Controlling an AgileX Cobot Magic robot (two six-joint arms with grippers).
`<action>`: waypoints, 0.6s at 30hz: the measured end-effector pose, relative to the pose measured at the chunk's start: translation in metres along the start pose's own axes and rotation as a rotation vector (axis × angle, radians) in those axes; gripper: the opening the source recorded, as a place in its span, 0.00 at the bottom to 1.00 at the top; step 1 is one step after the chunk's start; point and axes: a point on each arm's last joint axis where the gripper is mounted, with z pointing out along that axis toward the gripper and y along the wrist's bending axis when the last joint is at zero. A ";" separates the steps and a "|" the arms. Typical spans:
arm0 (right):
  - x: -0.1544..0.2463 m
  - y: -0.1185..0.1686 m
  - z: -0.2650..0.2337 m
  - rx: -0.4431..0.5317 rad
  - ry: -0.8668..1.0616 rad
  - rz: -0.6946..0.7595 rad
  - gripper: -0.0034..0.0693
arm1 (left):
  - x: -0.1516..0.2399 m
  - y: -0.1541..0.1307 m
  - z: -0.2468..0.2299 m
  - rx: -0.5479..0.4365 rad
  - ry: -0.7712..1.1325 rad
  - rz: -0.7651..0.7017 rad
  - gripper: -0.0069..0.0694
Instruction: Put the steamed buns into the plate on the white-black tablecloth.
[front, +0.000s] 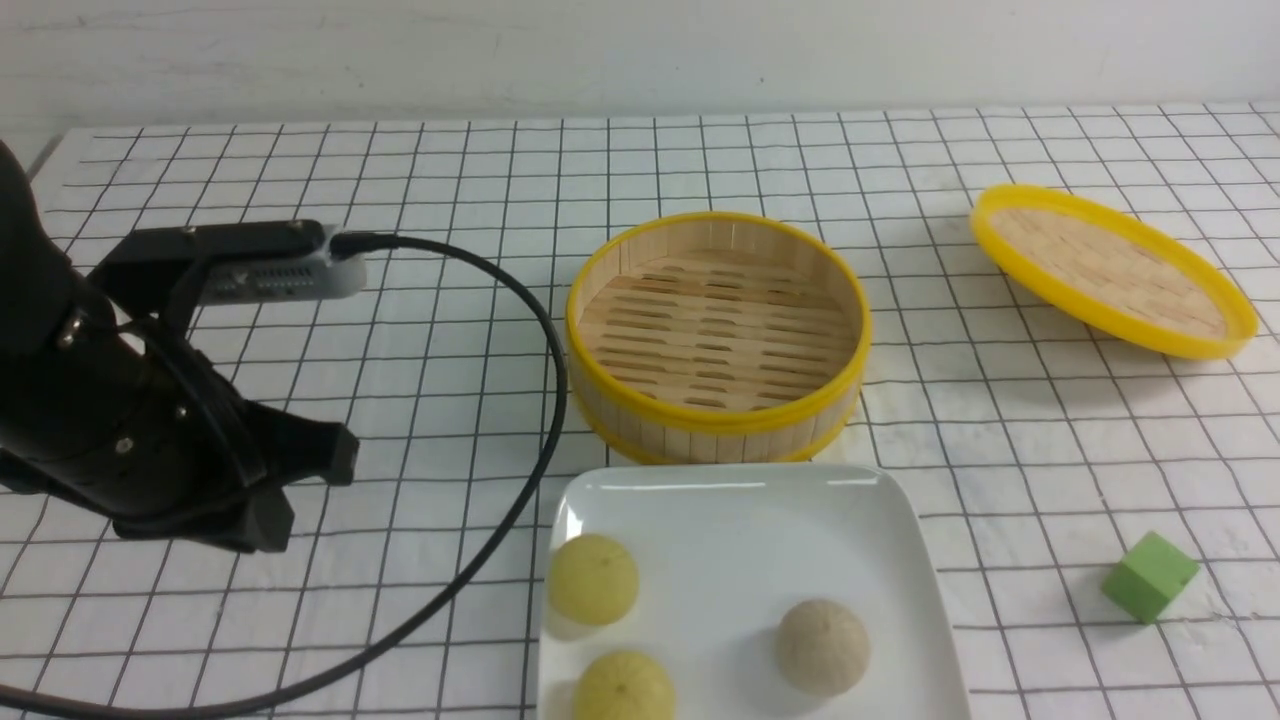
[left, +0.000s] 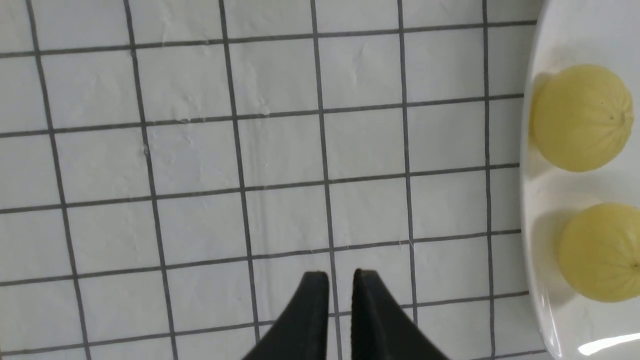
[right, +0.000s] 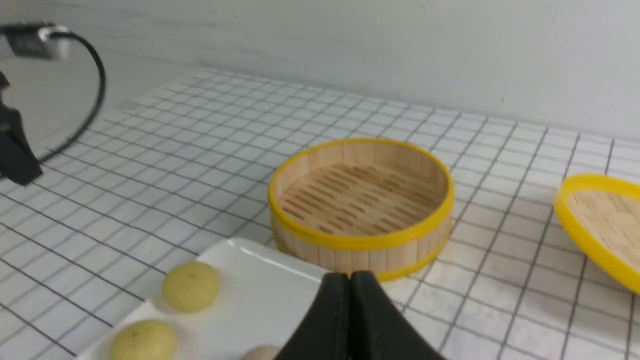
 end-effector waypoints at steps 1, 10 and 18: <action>0.011 -0.003 0.001 0.031 0.011 0.000 0.05 | -0.001 0.000 0.000 0.001 -0.005 0.000 0.22; 0.105 -0.030 0.006 0.357 0.103 0.008 0.06 | -0.001 0.000 0.000 0.002 -0.014 0.000 0.23; 0.135 -0.041 0.008 0.482 0.158 -0.060 0.07 | 0.002 0.000 -0.002 -0.001 0.005 0.000 0.23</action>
